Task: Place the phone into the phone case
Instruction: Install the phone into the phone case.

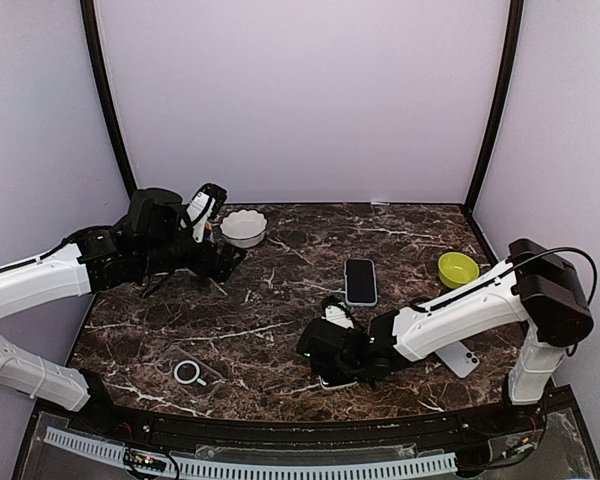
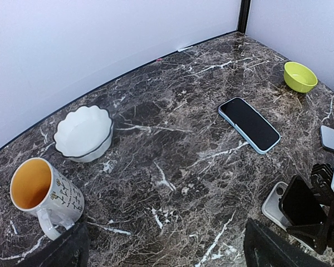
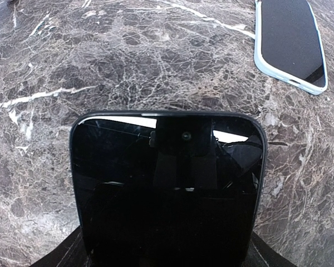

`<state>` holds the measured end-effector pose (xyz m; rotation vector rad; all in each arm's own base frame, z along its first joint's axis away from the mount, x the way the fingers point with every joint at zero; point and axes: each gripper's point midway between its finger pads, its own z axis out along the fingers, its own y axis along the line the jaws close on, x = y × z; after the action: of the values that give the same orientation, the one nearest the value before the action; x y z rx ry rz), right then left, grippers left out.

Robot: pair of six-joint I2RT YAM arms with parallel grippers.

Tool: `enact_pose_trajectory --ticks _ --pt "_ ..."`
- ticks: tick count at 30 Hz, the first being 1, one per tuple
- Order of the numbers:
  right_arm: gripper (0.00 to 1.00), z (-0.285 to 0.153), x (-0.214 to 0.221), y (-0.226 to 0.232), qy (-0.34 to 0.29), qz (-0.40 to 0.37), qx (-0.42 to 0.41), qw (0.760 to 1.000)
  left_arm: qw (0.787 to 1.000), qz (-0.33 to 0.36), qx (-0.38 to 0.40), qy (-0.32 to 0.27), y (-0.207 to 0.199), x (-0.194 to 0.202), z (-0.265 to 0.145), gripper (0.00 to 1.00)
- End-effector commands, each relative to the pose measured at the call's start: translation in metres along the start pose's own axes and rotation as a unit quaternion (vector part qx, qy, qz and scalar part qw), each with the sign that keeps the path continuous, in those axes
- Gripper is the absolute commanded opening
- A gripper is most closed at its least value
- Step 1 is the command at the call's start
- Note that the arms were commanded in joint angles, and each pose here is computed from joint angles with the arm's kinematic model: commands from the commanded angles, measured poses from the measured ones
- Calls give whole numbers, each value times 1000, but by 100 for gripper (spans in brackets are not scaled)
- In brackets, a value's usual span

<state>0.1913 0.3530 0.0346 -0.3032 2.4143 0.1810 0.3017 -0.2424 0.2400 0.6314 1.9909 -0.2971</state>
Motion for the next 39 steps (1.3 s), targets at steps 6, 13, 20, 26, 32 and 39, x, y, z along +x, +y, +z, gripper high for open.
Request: enact_pose_trajectory --ticks 6,13,20,26,32,39 --pt "59 7 26 5 45 -39 11 998 1000 6 -4 -10 3 -2 -5 99" --pt "68 15 32 -6 61 -38 28 997 1000 9 -5 -11 3 -1 -5 99" --pt "83 8 28 -10 60 -35 17 997 1000 12 -6 -9 4 0 -4 99" --pt "87 6 23 -8 61 -38 13 997 1000 13 -12 -6 5 2 -1 99" --pt "87 -1 8 -5 58 -46 19 997 1000 28 -14 -3 6 4 -1 99" --pt "89 -29 -19 8 64 -43 -28 997 1000 28 -13 -4 6 2 -1 99"
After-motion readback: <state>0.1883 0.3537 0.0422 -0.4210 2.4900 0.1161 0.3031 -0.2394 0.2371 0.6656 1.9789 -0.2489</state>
